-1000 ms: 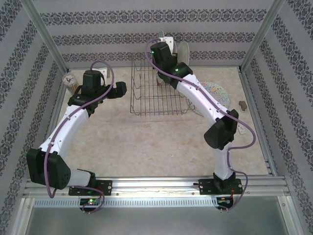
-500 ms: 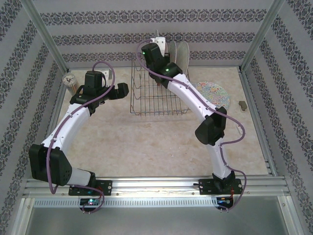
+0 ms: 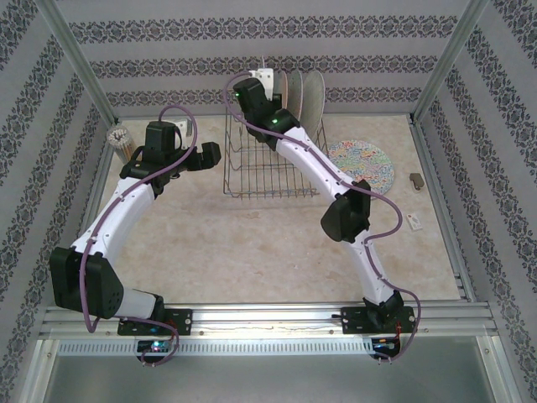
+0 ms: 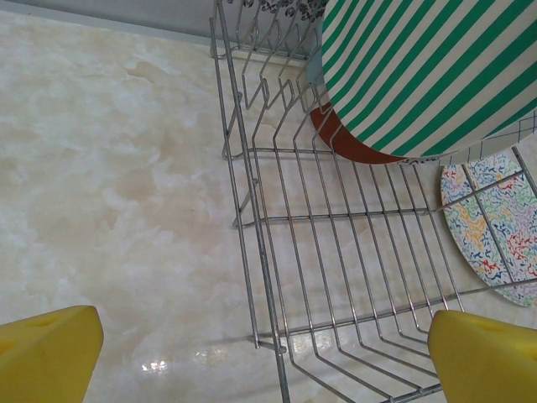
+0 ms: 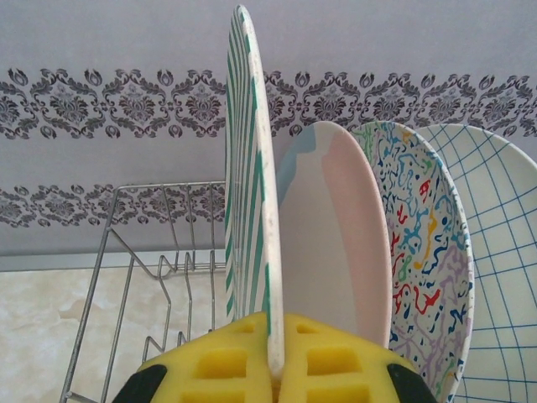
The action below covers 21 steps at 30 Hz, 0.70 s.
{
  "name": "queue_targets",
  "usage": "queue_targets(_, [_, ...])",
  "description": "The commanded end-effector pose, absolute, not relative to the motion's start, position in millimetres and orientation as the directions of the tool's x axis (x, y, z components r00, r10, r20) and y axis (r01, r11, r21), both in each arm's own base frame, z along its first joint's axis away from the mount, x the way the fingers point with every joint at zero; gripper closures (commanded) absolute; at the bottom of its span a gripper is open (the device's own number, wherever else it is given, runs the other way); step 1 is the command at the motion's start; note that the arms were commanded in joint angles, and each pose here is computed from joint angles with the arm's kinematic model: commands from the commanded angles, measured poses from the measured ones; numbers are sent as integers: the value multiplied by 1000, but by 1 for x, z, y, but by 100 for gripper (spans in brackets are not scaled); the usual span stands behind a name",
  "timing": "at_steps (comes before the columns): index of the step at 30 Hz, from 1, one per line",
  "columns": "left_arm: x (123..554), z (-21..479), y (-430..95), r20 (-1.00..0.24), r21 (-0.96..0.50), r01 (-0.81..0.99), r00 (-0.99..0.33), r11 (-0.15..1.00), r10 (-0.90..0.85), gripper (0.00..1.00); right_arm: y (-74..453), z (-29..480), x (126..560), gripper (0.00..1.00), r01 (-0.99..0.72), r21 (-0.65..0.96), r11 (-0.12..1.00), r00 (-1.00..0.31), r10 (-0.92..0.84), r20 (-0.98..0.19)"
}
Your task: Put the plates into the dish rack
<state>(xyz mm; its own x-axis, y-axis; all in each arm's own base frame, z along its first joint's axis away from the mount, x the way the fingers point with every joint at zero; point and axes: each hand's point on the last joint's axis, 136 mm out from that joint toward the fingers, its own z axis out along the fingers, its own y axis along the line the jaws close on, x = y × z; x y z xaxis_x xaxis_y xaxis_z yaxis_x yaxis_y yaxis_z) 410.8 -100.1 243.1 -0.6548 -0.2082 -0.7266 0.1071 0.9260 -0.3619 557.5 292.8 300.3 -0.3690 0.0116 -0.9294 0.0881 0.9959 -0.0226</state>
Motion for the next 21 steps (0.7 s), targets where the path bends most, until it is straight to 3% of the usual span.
queue_targets(1, [412, 248, -96, -735, -370, 103, -640, 923, -224, 0, 293, 325, 563, 100, 106, 37, 994, -298, 67, -952])
queue_targets(21, [413, 246, -97, -730, -373, 104, -646, 922, -222, 0, 291, 280, 581, 100, 123, 79, 989, -358, 118, -926])
